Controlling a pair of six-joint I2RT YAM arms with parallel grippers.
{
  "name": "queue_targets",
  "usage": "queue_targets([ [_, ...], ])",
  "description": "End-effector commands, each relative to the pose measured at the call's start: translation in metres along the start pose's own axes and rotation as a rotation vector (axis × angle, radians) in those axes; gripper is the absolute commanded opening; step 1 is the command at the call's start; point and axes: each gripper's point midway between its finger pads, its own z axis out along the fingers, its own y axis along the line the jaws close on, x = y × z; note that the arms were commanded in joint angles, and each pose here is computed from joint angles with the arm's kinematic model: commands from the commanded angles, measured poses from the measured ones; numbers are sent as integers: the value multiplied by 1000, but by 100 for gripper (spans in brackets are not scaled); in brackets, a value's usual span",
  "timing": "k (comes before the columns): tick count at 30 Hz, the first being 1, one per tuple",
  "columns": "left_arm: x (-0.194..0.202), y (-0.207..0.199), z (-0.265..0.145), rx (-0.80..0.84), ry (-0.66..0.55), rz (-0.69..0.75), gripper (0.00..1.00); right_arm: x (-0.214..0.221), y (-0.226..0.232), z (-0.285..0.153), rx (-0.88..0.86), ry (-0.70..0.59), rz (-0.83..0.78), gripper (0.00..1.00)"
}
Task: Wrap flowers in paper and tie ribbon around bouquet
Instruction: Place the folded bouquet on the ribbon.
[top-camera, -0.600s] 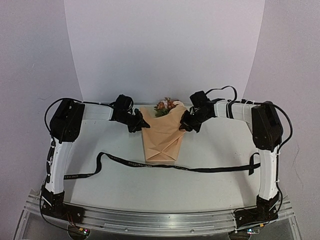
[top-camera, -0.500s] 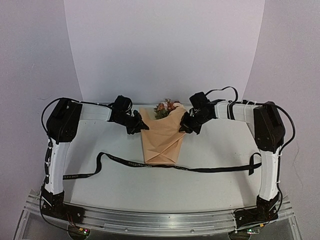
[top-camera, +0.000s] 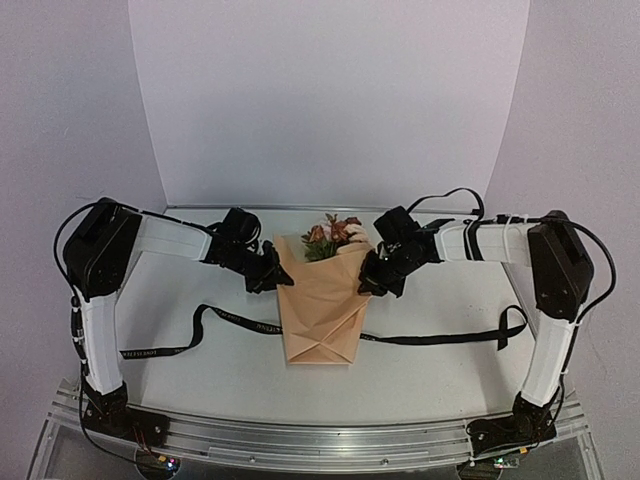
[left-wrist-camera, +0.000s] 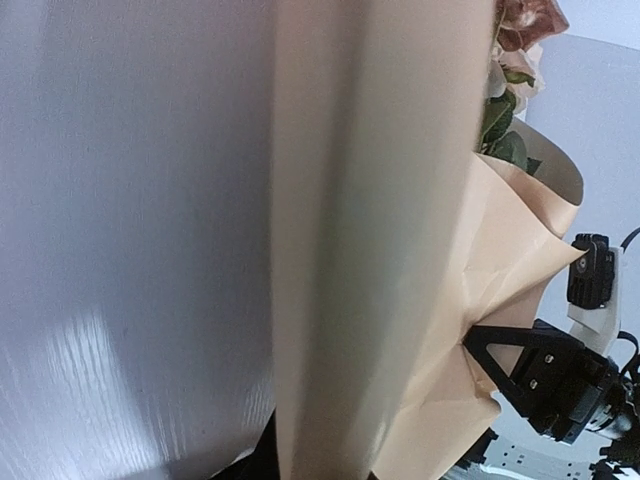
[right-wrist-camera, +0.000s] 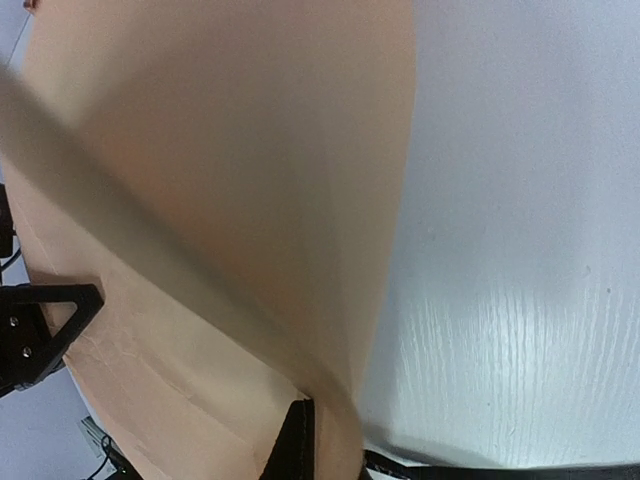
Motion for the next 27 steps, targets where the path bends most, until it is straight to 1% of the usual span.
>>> queue_targets([
  [1,13,-19,-22,43,-60,43,8,9,7,-19,-29,-71,7,0],
  [8,38,0,-25,19,-62,34,8,38,-7,-15,-3,-86,17,0],
  [14,48,16,-20,-8,-53,19,9,50,-17,-11,14,-105,33,0],
  [15,48,18,-20,-12,-53,18,10,51,-19,-10,17,-108,36,2],
  [18,45,19,-20,-21,-69,27,16,52,-22,-10,20,-122,40,11],
  [23,38,13,-25,-30,-104,48,25,47,-20,-21,9,-160,31,34],
  [25,37,13,-30,-41,-120,51,33,44,-20,-27,8,-183,24,43],
  [27,36,16,-38,-66,-150,53,44,41,-23,-33,23,-207,15,53],
])
